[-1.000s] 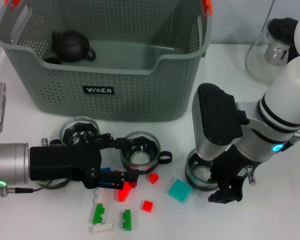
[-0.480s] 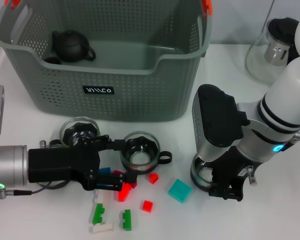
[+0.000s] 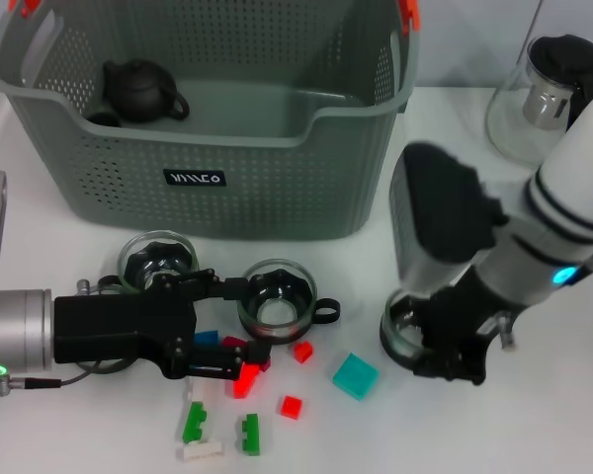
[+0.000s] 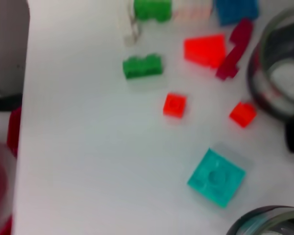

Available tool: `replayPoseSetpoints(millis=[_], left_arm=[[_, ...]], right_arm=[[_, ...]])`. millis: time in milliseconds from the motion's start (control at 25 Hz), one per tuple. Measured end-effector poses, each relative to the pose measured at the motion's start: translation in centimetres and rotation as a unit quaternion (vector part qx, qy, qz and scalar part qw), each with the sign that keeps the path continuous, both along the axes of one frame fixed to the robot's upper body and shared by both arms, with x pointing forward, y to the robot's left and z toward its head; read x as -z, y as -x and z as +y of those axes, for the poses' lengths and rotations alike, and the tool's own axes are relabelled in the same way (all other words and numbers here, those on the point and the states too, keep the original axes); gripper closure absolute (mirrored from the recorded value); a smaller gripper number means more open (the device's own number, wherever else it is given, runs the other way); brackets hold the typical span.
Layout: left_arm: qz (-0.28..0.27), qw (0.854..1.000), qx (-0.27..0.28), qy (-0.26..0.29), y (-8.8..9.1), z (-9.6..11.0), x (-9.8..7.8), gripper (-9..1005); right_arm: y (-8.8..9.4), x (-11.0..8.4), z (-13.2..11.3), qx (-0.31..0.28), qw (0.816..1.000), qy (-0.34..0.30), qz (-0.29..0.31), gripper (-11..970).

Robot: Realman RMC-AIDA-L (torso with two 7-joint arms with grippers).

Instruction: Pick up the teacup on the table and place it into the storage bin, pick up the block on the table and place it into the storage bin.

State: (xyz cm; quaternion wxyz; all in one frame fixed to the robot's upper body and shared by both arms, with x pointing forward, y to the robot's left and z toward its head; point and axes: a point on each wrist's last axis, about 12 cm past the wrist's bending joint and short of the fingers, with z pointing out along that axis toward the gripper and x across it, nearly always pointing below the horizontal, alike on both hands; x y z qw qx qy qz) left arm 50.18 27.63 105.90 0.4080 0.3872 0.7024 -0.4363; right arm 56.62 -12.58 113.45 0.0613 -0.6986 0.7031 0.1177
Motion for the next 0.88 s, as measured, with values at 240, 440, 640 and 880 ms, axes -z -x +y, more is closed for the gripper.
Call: replayPoseSetpoints(millis=[240,440,640,880], left_arm=[[0.0,1.0,0.0,0.0,0.1,0.1,0.0,64],[0.0,1.0,0.001,0.001,0.1,0.0,0.0,64],[-0.001,1.0,0.005,0.0,0.0,-0.2,0.0,63],[-0.002,1.0,0.012,0.004,0.0,-0.3,-0.2,63]], right_arm=[[-0.3,-4.5,-1.4,0.021,0.998,-0.055,0.015,895],[-0.6,-9.3,-1.8,0.023,0.991,-0.129,-0.001,898],[-1.9,-13.8,-1.5,0.029,0.973,-0.224,-0.044,902],[-4.7,-15.4,0.0,0.076,0.949,-0.284,-0.111,903]])
